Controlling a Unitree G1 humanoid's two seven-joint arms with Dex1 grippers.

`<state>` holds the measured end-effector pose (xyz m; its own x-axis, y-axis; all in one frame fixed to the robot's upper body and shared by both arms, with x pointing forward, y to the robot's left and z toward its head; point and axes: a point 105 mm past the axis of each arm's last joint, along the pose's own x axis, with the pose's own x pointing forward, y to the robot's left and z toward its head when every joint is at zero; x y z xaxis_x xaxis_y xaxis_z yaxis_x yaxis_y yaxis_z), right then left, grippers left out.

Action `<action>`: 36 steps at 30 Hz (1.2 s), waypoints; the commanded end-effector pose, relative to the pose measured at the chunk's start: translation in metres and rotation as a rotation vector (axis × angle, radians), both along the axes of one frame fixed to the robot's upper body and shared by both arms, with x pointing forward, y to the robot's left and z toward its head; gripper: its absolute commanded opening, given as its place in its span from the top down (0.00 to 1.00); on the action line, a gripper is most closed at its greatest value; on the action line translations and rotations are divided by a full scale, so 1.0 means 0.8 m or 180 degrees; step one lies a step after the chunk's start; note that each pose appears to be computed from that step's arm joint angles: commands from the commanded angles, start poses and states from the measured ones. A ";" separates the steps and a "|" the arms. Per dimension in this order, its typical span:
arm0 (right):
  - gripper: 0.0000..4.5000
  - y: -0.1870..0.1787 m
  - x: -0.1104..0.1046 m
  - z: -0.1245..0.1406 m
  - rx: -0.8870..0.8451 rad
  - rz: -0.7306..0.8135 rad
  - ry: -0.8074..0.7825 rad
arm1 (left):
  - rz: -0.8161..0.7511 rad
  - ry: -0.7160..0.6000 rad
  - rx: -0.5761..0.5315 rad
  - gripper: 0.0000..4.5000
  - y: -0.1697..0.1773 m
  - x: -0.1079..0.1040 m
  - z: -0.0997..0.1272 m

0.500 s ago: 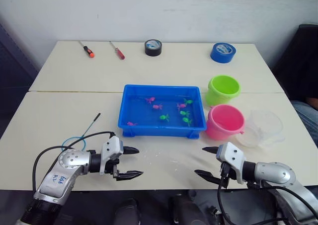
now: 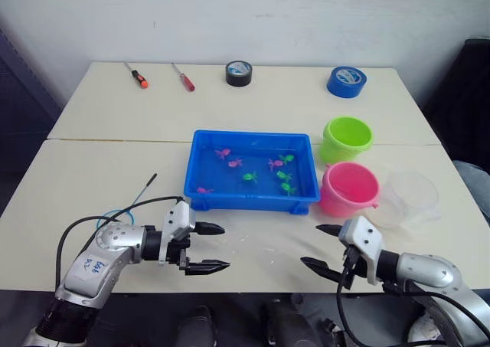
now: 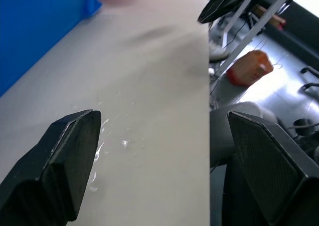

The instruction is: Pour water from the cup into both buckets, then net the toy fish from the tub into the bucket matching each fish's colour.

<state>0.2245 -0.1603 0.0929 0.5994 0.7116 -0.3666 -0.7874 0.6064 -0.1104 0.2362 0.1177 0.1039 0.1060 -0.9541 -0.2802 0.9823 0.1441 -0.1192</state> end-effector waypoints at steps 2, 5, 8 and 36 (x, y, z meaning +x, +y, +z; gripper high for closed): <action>0.00 -0.017 -0.019 0.038 0.0413 -0.0612 -0.0165 | -0.0476 -0.0089 -0.0289 0.02 -0.019 -0.006 0.052; 0.00 -0.043 -0.035 0.041 0.0455 -0.1102 -0.0152 | -0.0593 -0.0183 -0.0318 0.02 -0.025 0.002 0.067; 0.00 -0.080 -0.057 0.043 0.0462 -0.1830 -0.0178 | -0.0724 -0.0301 -0.0426 0.02 -0.036 0.014 0.085; 0.00 -0.244 0.021 0.018 0.0260 -0.3692 -0.0335 | -0.0511 -0.0763 -0.0694 0.02 -0.062 0.033 0.127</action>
